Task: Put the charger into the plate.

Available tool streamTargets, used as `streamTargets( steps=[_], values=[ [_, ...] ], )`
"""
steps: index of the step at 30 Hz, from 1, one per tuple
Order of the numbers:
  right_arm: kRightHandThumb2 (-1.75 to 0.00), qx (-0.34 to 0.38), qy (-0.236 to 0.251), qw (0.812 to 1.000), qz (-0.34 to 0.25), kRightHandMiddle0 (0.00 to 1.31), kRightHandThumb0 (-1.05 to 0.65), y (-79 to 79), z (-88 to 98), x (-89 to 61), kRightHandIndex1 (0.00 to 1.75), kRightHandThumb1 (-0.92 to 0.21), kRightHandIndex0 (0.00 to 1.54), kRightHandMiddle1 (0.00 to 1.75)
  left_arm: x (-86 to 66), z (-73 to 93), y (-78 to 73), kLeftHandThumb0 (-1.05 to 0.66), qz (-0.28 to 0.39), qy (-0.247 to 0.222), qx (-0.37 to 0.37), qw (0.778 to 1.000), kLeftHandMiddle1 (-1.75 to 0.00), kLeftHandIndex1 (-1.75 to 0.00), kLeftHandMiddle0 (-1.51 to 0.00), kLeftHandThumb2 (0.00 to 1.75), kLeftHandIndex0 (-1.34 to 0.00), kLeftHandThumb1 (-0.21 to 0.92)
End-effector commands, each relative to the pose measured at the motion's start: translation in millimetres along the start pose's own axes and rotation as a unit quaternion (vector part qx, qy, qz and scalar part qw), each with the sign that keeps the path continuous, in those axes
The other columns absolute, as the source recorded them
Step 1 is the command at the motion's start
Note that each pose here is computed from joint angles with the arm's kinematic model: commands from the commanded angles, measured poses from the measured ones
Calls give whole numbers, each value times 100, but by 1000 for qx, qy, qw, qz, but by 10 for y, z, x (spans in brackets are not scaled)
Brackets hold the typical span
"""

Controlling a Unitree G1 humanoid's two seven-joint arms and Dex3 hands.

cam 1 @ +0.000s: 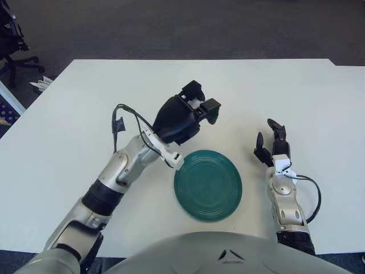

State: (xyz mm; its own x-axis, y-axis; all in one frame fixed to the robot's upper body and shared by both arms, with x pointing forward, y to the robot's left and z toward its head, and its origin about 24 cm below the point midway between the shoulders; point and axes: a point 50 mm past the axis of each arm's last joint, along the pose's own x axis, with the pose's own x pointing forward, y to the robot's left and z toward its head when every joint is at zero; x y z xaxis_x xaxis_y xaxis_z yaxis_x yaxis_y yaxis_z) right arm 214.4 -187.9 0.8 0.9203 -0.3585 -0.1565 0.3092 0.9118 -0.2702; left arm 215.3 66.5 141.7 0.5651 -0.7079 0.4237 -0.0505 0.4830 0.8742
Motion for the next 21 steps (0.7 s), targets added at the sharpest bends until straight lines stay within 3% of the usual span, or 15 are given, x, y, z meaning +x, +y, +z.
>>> streamTargets(
  steps=[1, 8, 14, 21],
  values=[
    [-86, -12, 149, 989, 21, 0, -65, 36, -556, -229, 0, -92, 13, 57, -16, 70, 40, 0, -1, -10, -14, 1000, -165, -175, -87, 164, -62, 0],
    [-87, -7, 151, 988, 10, 0, -66, 43, -552, -201, 1, -92, 16, 52, -99, 211, 35, 0, -18, -22, -48, 998, -161, -175, -88, 162, -61, 2],
    [-87, -3, 151, 989, 9, 0, -65, 70, -542, -215, 1, -92, 17, 52, -251, 344, 38, 0, -33, -29, -59, 997, -165, -175, -82, 155, -55, 9],
    [-84, -3, 147, 989, 13, 0, -63, 107, -506, -240, 1, -92, 19, 56, -321, 410, 25, 0, -55, -23, -100, 993, -168, -175, -77, 150, -50, 15]
  ],
)
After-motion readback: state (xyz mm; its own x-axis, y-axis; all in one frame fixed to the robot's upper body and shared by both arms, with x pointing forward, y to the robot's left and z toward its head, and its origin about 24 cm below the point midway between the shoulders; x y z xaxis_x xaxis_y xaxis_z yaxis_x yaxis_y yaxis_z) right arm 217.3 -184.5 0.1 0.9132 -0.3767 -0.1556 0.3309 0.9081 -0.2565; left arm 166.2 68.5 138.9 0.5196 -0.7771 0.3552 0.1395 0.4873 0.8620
